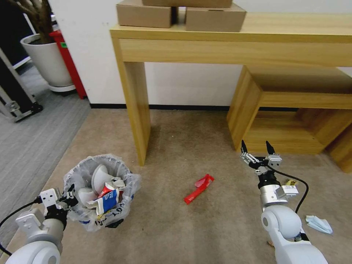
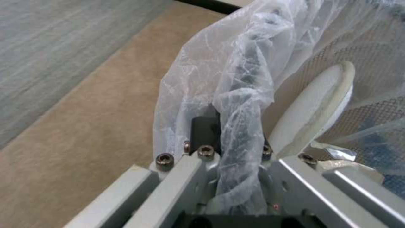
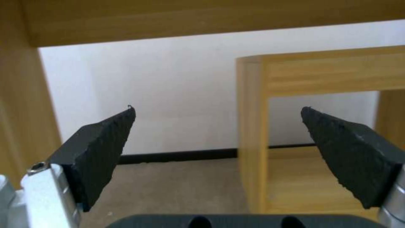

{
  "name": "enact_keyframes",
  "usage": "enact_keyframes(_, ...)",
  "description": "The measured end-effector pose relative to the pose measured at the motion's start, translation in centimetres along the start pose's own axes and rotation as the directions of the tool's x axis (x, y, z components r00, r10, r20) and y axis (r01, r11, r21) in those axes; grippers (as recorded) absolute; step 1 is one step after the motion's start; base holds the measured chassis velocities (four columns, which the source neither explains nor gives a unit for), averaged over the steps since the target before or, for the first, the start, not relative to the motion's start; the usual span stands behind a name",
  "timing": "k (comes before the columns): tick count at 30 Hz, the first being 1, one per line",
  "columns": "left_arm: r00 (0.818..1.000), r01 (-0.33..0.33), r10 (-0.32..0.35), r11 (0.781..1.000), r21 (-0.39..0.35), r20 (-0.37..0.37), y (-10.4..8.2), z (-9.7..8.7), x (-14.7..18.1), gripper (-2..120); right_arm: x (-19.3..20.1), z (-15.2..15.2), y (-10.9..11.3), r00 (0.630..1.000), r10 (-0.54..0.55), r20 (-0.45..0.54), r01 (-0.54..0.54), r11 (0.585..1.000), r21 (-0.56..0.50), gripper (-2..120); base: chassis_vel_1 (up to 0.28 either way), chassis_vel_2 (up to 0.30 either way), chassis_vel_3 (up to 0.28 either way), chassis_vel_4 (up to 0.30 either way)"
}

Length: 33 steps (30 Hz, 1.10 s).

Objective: Pick up the trash bin and place the garbage on the floor into it.

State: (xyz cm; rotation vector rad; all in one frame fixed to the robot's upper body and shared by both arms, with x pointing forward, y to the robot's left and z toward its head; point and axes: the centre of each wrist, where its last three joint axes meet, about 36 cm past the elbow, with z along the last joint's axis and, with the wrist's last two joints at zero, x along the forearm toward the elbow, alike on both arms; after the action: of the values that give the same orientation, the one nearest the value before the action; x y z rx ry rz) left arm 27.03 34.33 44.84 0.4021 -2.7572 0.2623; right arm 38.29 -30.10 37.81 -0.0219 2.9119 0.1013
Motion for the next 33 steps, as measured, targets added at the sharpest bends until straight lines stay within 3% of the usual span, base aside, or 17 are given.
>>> enact_keyframes(33,1.000,0.020,-0.020,1.000,0.018,0.001,0.43,0.04,-0.44,1,-0.16,0.77,0.56,1.000,-0.022,0.010,0.022,1.000,-0.016,100,-0.095,-0.099,-0.093,-0.095)
